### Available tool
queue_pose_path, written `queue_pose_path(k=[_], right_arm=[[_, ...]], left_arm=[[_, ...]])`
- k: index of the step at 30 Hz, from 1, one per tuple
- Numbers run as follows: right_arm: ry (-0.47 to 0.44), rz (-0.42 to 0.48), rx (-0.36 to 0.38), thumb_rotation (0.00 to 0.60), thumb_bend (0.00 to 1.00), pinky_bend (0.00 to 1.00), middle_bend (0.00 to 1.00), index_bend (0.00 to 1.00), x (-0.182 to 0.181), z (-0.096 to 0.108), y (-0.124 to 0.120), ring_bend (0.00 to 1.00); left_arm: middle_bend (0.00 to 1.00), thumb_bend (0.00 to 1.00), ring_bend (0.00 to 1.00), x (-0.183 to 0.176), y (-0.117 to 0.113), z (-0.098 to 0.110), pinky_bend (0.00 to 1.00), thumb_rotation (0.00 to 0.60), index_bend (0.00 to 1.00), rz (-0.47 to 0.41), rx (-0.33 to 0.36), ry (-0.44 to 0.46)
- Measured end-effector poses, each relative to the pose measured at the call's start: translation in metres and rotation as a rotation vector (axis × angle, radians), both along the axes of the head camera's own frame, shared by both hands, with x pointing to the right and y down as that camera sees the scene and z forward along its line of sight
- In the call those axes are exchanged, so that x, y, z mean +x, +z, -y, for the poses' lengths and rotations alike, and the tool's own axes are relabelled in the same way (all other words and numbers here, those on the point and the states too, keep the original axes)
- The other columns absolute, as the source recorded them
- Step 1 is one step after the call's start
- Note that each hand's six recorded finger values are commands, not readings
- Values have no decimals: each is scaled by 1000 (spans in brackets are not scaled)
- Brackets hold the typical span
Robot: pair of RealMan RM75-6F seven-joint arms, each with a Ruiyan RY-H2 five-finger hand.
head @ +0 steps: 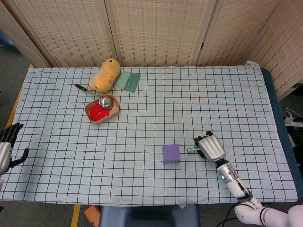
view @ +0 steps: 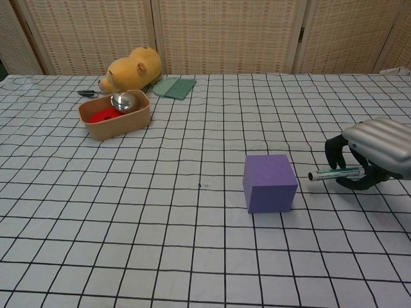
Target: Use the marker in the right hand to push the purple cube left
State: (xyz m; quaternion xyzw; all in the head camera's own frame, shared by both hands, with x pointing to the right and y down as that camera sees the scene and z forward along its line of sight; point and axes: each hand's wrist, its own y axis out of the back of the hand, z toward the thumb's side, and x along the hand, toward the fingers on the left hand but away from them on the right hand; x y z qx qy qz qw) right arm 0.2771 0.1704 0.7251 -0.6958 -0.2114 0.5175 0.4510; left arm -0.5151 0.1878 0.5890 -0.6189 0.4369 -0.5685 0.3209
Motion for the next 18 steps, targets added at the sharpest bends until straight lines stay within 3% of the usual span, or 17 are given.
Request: queue_pose_path(k=[6, 18], right_arm=[[-7, 38, -56, 600, 412, 329, 859, 981, -17, -7, -4, 645], [-46, 43, -61, 600, 412, 329, 860, 981, -51, -2, 0, 645]], left_arm=[[1, 447, 0, 1, -1, -1, 93, 600, 0, -5, -4, 11], [2, 448, 0, 0, -4, -3, 93, 600, 0, -16, 0, 7]])
